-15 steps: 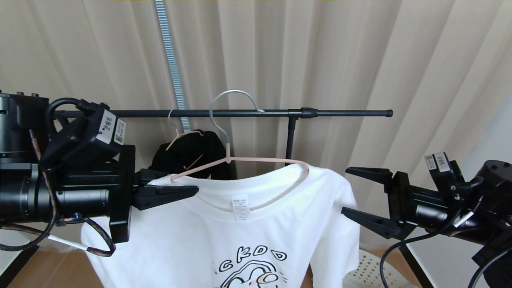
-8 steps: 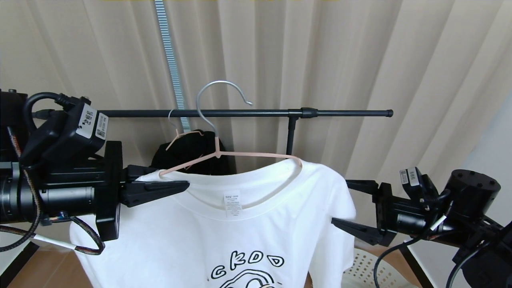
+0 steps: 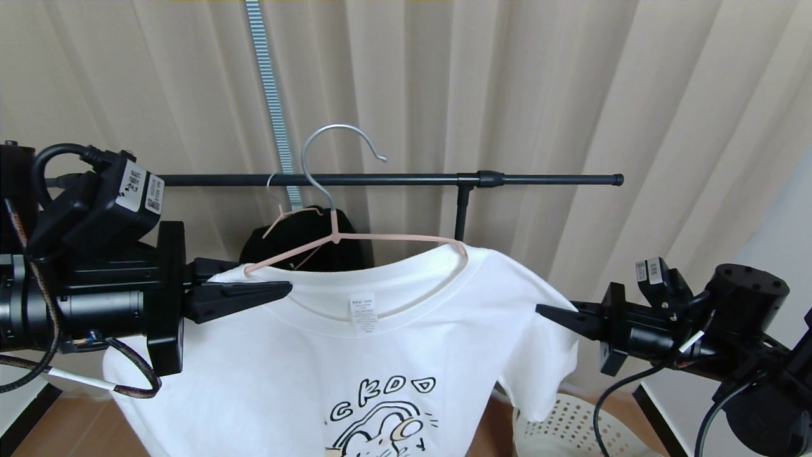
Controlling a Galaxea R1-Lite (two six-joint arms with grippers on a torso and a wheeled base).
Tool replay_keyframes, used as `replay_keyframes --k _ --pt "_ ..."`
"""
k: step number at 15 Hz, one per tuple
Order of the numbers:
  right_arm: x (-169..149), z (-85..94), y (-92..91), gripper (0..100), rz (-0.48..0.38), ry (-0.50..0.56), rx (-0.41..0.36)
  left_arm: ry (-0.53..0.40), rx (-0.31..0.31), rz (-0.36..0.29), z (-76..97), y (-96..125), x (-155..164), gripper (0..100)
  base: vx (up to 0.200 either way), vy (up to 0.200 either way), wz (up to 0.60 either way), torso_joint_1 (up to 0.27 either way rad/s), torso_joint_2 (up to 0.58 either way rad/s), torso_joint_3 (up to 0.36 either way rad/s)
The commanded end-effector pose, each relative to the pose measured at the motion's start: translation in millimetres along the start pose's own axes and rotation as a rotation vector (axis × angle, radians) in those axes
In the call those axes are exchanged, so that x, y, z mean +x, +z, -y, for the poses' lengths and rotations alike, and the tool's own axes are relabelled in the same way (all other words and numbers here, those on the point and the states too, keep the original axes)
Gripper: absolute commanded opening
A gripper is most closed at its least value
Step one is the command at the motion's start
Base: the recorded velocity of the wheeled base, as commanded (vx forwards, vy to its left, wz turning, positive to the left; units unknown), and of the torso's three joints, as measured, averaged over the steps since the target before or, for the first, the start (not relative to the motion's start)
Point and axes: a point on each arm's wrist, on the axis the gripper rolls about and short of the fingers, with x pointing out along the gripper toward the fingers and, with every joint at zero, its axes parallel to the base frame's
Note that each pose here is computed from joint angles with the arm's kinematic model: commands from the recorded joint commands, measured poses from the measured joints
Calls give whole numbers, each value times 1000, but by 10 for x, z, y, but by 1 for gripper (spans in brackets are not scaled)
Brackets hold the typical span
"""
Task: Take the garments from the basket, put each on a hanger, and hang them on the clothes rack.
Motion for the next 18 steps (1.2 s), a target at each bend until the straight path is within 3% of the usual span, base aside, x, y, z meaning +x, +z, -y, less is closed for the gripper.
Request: replay_keyframes --k 1,12,13,18 --pt "-18 36 3 0 2 -12 -3 4 -3 -3 -9 -10 -1 0 0 0 0 0 0 0" --pt "-62 12 24 0 2 -21 -6 45 -45 -30 -63 -101 -62 0 0 0 0 0 0 0" --pt "-65 -7 32 100 2 -18 -8 45 -45 -30 -63 -101 -62 0 0 0 0 0 0 0" --pt "-68 -20 116 100 21 -16 -35 76 -94 -70 -168 -241 -62 0 0 0 0 0 0 0"
